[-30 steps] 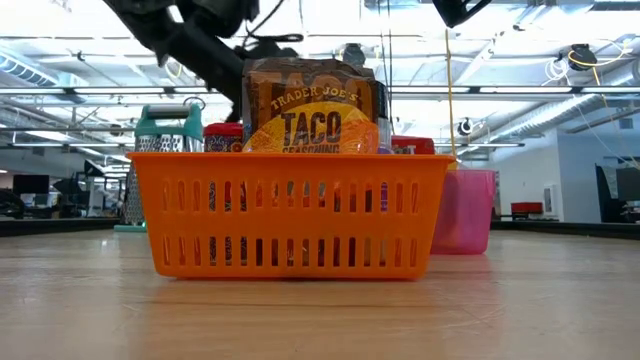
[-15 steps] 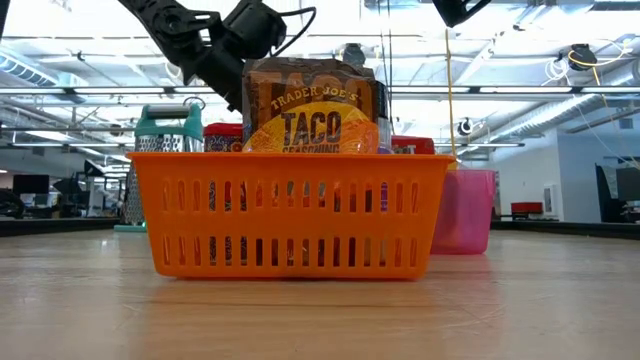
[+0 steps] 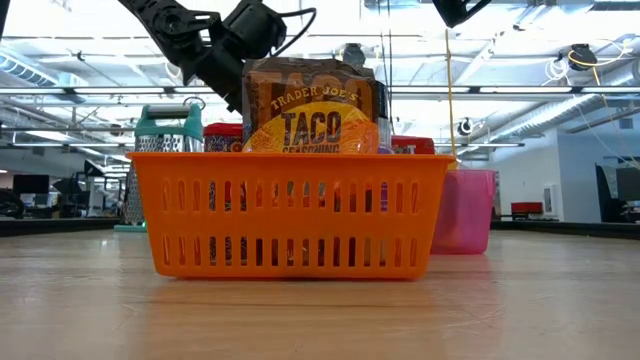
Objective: Pick & Place Kitchen Items
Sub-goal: Return to Home Position
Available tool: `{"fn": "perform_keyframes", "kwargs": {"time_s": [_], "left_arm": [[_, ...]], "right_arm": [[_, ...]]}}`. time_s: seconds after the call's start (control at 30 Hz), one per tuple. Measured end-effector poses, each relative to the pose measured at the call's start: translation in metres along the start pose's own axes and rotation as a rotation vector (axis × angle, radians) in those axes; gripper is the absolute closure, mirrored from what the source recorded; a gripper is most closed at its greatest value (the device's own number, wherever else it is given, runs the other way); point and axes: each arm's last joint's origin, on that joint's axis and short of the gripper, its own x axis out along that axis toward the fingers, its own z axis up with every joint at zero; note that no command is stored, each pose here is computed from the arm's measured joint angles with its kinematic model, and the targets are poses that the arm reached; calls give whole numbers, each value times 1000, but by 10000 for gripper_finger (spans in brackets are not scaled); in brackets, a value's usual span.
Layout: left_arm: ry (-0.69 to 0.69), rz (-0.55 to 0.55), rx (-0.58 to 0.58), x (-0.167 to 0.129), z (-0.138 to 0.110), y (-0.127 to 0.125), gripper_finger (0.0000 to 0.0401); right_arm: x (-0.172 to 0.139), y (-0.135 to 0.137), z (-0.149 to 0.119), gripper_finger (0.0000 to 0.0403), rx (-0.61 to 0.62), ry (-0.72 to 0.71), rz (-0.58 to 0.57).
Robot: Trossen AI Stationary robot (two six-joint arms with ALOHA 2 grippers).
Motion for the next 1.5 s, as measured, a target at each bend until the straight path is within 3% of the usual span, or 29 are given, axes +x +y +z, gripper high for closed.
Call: {"fn": "perform_keyframes", "kwargs": {"time_s": [0.3,0.53,0.77,1.03,1.2,1.27,1.4,1.5], "left_arm": [[9,1,29,0,-1,0,224],[42,-47,36,-2,-4,-6,221],[120,-138,205,-30,-3,-16,222],[159,-187,344,-95,7,-17,228],[212,-213,485,-144,5,-7,228],[251,-211,470,-164,2,1,228],[234,-207,319,-201,1,11,229],[140,-255,340,-225,0,14,229]], "right_arm": [[0,0,0,314,0,0,0],[0,0,0,314,0,0,0],[0,0,0,314,0,-2,0],[1,-10,2,314,15,-4,-27],[-4,-30,6,314,40,6,-79],[-17,-40,15,314,58,-35,-107],[-64,-48,32,314,81,-145,-115],[-100,-55,34,314,99,-275,-119]]}}
